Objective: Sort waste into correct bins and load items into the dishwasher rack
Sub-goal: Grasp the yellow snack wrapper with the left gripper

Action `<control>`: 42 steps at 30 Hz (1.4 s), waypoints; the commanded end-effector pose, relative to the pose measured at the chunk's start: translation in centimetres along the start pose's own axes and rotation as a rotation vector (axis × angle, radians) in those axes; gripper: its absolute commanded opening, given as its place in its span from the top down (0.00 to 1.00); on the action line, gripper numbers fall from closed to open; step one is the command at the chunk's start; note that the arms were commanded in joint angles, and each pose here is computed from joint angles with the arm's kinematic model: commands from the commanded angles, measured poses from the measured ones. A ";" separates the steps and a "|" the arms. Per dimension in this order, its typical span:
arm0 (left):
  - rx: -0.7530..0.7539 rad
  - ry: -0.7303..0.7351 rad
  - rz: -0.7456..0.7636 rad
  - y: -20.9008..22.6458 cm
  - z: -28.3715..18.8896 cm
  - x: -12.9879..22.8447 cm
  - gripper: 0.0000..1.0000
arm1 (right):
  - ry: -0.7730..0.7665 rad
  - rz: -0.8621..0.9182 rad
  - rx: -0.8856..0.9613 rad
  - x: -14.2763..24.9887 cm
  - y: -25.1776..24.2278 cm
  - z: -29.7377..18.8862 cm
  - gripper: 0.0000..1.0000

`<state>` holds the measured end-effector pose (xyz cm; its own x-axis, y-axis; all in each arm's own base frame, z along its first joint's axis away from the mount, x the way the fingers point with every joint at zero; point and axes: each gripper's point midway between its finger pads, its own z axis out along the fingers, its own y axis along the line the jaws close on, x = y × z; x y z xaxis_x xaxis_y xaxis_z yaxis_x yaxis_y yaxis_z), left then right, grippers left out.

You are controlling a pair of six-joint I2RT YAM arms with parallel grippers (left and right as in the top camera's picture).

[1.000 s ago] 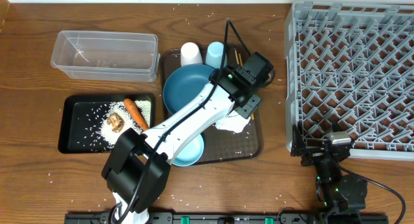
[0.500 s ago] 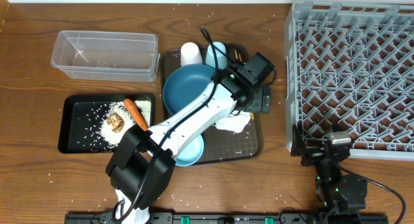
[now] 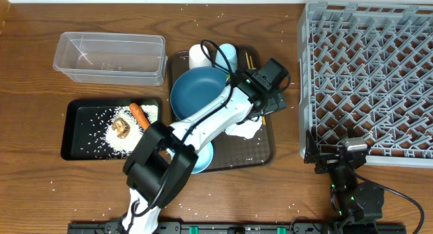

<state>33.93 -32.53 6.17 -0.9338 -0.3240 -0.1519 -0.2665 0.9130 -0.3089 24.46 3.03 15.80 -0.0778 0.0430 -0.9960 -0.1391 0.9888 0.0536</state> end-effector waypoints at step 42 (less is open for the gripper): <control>-0.080 -0.201 -0.090 1.1 1.7 -2.8 0.07 | -0.001 0.015 0.024 0.0 -0.6 0.0 0.01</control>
<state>36.40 -31.81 5.41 -0.8532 -0.4342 -0.2890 -0.3559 0.8897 -0.2859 24.46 3.03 15.80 -0.0778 0.0430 -0.9960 -0.1391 0.9888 0.0536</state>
